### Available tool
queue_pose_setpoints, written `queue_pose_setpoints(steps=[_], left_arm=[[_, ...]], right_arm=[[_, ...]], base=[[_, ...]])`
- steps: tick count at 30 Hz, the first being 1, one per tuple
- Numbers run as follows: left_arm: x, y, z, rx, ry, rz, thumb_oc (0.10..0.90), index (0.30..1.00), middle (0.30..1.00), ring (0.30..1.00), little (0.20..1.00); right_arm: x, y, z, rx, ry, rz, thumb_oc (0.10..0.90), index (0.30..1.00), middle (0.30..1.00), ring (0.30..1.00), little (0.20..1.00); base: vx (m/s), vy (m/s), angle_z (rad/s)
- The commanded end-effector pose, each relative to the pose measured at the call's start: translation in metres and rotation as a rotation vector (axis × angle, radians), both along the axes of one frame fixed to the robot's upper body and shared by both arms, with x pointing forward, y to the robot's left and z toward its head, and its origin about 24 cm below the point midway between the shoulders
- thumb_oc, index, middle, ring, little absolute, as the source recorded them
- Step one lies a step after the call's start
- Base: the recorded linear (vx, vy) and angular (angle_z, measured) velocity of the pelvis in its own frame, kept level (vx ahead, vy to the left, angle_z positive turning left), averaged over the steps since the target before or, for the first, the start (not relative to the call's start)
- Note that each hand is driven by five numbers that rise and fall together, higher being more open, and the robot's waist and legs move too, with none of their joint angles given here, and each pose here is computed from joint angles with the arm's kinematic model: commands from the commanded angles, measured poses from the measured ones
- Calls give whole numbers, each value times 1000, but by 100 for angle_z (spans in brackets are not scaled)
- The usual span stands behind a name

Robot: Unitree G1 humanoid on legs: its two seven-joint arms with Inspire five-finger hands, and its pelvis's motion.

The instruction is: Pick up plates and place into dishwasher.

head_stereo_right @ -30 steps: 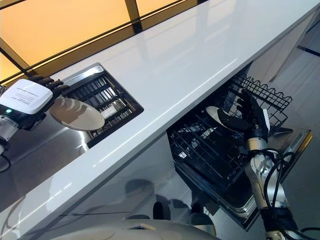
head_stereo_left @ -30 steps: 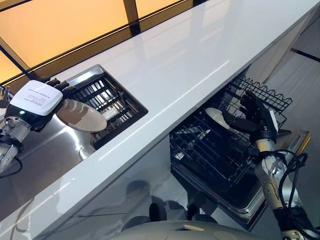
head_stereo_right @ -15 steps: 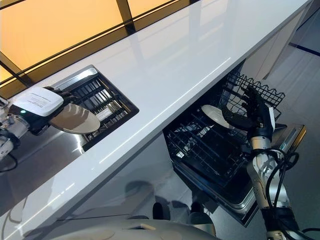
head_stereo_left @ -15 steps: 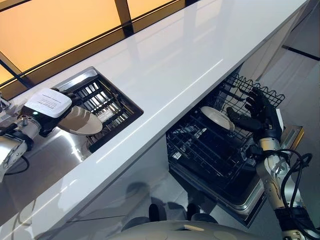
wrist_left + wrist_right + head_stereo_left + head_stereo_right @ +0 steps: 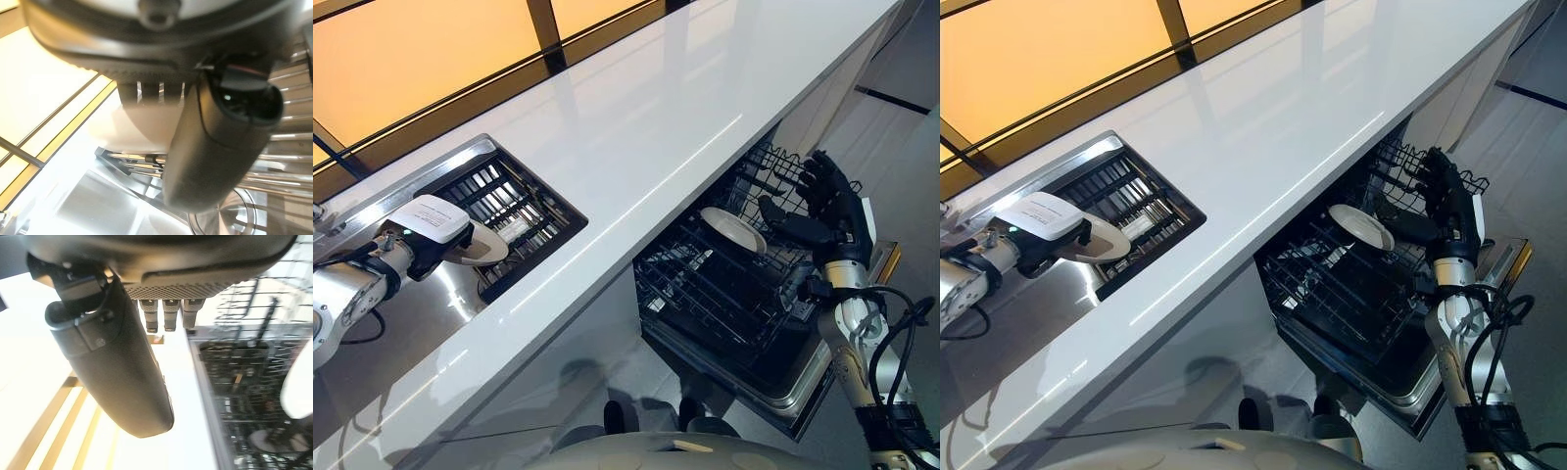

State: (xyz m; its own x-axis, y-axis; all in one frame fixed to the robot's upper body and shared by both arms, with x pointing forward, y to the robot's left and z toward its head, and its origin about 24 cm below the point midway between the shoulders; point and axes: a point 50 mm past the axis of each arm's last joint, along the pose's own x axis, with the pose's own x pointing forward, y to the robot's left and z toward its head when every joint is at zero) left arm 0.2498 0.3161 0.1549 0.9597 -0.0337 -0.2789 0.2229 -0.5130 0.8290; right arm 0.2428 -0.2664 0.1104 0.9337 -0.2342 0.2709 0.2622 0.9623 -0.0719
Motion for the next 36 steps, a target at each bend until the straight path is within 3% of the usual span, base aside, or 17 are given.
queue_pose_setpoints(steps=[1,9,12,19,20,23,27,36], left_arm=[[16,21,58,49,-238,105,100,300,300,300,200],[7,35,95,70,-517,101,100,300,300,300,200],[-4,37,120,17,-708,55,100,300,300,300,200],[-35,9,159,-212,-1132,-244,100,300,300,300,200],[-39,-3,157,-315,-1180,-338,100,300,300,300,200],[-40,-26,149,-533,-1165,-475,100,300,300,300,200],[-29,-72,128,-997,-894,-696,100,300,300,300,200],[-10,-118,119,-1271,-476,-861,100,300,300,300,200]], right_arm=[[0,7,93,-105,-455,57,800,900,900,900,900],[-11,2,124,-178,-609,-2,800,900,900,900,900],[-21,1,140,-195,-708,-24,800,900,900,900,900],[-30,16,154,-215,-767,136,800,900,900,900,900],[-27,25,154,-241,-756,202,800,900,900,900,900],[-22,42,154,-288,-732,296,800,900,900,900,900],[-9,73,151,-364,-670,452,800,900,900,900,900],[7,107,153,-478,-667,553,800,900,900,900,900]], base=[[0,0,0],[0,0,0],[0,0,0],[-2,0,1],[-10,-4,4],[-16,-7,5],[-20,-9,11],[-9,1,4]])
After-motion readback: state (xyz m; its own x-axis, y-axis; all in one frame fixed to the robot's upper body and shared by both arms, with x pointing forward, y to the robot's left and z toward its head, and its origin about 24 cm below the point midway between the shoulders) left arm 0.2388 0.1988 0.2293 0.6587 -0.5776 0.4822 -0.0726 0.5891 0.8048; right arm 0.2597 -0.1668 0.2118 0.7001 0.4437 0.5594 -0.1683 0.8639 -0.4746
